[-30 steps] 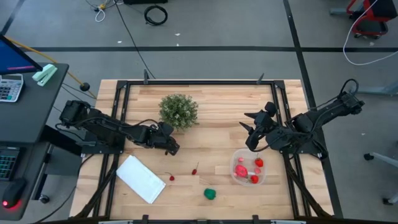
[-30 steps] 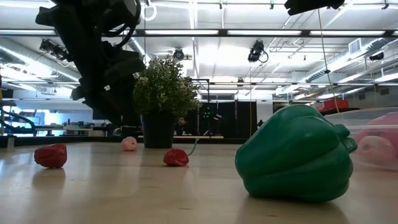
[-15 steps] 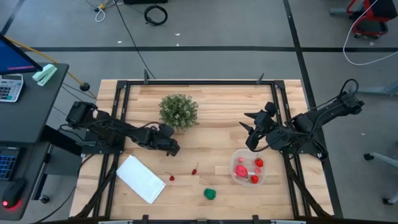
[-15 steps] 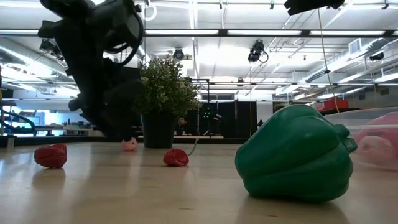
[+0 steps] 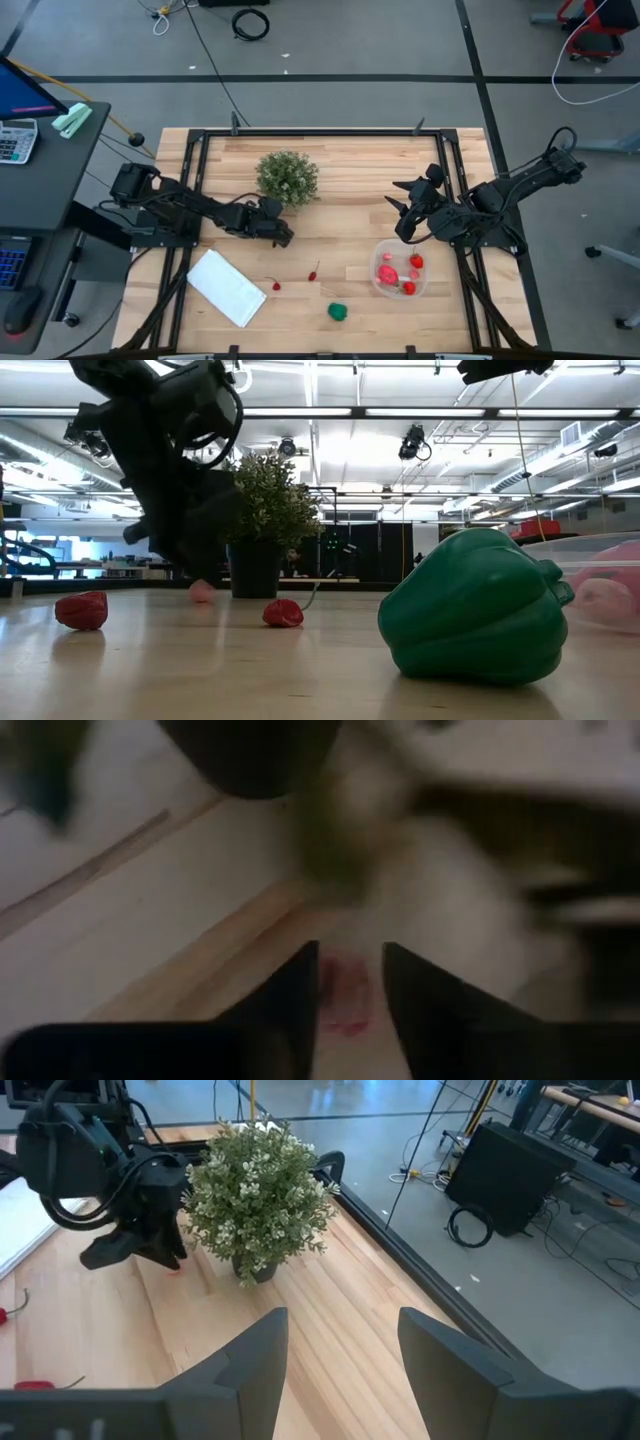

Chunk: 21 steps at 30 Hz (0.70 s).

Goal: Pick and placing Produce into tupperware
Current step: Put the apricot into the transparent container

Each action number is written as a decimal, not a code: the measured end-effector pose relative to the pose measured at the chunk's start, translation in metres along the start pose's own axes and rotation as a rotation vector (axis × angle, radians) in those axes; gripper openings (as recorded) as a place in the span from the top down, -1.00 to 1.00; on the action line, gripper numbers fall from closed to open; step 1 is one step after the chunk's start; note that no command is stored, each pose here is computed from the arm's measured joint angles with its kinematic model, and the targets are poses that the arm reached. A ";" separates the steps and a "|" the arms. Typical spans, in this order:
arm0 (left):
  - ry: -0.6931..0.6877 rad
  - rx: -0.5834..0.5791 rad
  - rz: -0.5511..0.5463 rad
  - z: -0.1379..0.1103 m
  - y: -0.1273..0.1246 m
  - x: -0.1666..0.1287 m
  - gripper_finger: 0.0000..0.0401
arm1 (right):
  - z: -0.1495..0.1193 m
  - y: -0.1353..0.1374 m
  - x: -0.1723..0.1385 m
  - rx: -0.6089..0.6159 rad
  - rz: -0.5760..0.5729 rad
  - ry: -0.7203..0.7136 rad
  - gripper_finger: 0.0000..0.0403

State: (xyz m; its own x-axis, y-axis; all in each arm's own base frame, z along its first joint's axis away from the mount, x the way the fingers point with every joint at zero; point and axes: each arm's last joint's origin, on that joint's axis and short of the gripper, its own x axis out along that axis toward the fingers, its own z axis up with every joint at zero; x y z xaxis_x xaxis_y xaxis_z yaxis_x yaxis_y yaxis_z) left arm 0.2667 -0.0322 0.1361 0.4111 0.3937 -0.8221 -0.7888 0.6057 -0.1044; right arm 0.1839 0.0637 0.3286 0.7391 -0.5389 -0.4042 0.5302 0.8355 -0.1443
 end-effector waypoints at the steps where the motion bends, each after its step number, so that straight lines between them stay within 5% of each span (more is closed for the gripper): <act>1: -0.005 0.009 -0.012 0.000 -0.001 0.000 0.59 | 0.000 0.000 0.000 0.000 0.000 0.000 0.01; 4: -0.025 0.028 -0.049 0.000 -0.006 -0.002 0.91 | 0.000 0.000 0.000 0.000 0.000 0.000 0.01; 15: -0.032 0.039 -0.057 0.000 -0.007 -0.002 0.97 | 0.000 0.000 0.000 -0.002 -0.001 0.001 0.01; 21: -0.207 0.043 -0.301 0.014 -0.034 -0.011 0.98 | 0.000 0.000 0.000 -0.010 -0.001 0.001 0.01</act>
State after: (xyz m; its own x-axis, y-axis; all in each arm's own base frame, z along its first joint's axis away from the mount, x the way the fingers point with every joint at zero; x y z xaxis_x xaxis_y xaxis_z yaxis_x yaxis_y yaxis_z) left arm 0.2952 -0.0475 0.1567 0.7091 0.3227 -0.6269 -0.6006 0.7423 -0.2973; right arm 0.1838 0.0636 0.3285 0.7383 -0.5395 -0.4048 0.5266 0.8361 -0.1538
